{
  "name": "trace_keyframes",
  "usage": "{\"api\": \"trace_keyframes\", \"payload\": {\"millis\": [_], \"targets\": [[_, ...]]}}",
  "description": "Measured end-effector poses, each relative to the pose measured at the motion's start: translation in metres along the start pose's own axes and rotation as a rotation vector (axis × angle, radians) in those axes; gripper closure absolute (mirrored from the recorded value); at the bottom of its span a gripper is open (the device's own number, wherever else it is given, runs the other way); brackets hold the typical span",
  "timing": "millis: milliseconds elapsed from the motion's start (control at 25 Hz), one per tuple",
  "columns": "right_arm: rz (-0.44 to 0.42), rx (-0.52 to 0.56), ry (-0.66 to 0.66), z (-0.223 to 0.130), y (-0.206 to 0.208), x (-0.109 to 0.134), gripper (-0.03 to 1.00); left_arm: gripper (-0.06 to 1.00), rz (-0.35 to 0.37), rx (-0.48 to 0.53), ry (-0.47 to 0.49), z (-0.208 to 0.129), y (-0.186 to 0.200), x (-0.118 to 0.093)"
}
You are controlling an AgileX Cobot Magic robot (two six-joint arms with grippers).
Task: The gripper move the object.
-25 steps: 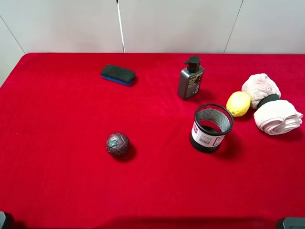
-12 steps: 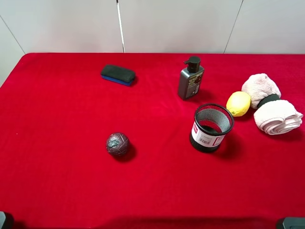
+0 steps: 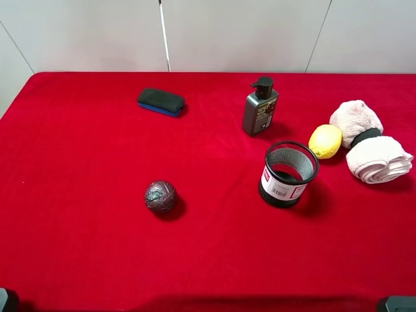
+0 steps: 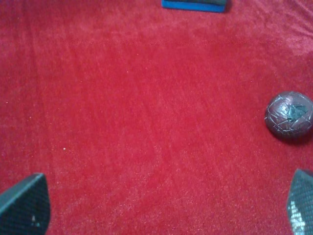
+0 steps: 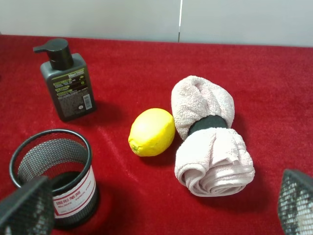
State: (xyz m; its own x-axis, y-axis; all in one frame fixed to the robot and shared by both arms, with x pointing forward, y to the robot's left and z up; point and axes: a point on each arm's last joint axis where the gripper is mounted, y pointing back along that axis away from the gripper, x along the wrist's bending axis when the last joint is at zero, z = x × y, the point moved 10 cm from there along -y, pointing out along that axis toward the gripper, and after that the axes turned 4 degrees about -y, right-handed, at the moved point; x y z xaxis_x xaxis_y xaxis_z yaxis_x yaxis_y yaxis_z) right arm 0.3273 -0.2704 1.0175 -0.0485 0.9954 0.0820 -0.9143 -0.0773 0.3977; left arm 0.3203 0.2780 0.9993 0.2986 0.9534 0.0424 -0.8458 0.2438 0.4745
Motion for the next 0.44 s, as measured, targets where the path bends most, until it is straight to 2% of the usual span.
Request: {"api": "trace_keyframes", "payload": {"millis": [440], "targets": [[0.0, 0.0, 0.0, 0.0, 0.0, 0.0, 0.27, -0.02, 0.0, 0.0, 0.0, 0.0, 0.0, 0.0]]}}
